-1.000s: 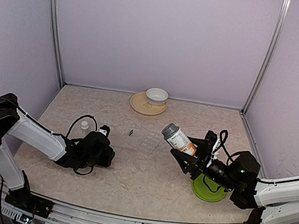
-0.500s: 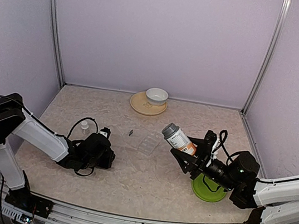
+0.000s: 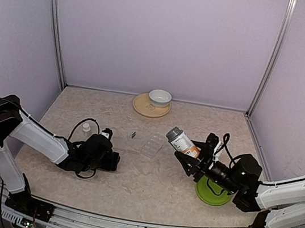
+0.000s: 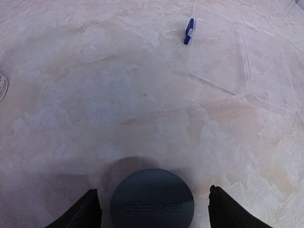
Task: Sort the pills into containers
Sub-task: Place the lid of the pill bottle at the center of the board.
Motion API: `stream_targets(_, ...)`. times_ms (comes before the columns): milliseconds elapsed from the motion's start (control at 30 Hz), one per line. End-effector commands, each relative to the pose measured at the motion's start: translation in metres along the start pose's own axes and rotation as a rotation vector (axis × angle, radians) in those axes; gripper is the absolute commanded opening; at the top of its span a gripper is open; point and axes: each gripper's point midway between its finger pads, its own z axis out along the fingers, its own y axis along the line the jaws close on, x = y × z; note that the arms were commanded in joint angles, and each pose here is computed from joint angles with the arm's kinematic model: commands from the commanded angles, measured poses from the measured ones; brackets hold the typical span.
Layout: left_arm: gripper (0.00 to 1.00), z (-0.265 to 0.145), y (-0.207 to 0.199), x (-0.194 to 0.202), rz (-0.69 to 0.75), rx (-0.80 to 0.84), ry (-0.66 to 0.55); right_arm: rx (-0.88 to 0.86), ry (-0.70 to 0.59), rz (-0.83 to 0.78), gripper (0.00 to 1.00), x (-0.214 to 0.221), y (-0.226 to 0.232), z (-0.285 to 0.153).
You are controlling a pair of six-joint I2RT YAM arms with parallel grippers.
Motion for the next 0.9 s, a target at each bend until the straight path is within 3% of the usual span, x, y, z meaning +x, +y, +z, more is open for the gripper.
stream_targets(0, 0.8, -0.008, -0.003, -0.012, -0.024, 0.022, -0.019, 0.017, -0.019, 0.007, 0.08, 0.002, -0.008, -0.002)
stream_targets(567, 0.98, -0.051, -0.03, -0.079, -0.038, 0.132, -0.141, 0.046, 0.07, 0.019, 0.07, 0.049, -0.029, 0.005)
stream_targets(867, 0.99, -0.08, -0.039, -0.121, 0.013, 0.167, -0.184, 0.081, 0.127, 0.02, 0.07, 0.074, -0.039, 0.014)
